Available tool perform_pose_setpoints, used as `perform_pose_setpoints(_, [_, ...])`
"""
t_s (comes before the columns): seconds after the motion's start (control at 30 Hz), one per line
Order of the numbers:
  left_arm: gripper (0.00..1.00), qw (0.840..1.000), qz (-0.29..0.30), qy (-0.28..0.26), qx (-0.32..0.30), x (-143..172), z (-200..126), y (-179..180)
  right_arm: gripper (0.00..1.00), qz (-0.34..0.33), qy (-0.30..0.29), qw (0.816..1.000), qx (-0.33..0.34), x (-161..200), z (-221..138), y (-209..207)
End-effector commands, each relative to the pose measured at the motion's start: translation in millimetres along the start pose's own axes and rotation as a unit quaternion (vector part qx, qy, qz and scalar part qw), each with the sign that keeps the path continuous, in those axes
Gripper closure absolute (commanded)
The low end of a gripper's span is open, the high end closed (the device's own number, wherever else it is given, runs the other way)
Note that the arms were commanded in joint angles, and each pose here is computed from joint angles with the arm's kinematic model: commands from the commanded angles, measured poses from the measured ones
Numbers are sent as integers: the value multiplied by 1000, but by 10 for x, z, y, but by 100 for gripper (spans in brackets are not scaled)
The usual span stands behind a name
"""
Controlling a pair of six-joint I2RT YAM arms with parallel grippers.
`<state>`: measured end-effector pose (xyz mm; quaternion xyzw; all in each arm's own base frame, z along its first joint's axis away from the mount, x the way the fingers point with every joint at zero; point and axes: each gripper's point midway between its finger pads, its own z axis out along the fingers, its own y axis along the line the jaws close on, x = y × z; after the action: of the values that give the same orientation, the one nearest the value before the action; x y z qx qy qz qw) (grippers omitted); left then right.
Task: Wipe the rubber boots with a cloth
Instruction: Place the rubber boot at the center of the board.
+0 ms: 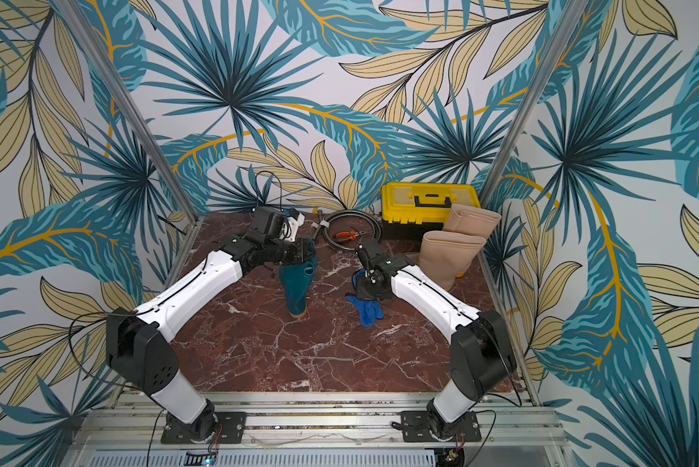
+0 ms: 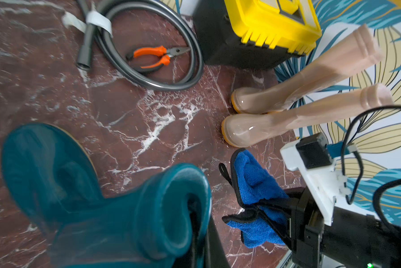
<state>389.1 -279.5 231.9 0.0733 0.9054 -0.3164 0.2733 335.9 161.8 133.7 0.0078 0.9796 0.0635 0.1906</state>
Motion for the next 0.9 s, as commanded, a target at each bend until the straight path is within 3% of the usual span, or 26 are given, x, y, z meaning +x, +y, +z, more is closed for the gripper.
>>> perform_pose_setpoints(0.0, [100, 998, 1, 59, -5, 317, 238, -35, 100, 19, -23, 999, 14, -18, -127, -176])
perform_pose_setpoints(0.5, [100, 995, 10, 100, 15, 541, 564, -322, 100, 38, -33, 998, 27, -24, -201, -344])
perform_pose_setpoints(0.7, [98, 989, 16, 139, 44, 788, 791, -622, 100, 51, -57, 995, 61, -61, -361, -545])
perform_pose_setpoints(0.77, [87, 986, 28, 152, 55, 893, 859, -754, 100, 58, -65, 994, 71, -63, -410, -630])
perform_pose_setpoints(0.87, [56, 983, 46, 161, 72, 975, 873, -918, 100, 71, -76, 991, 79, -74, -483, -738])
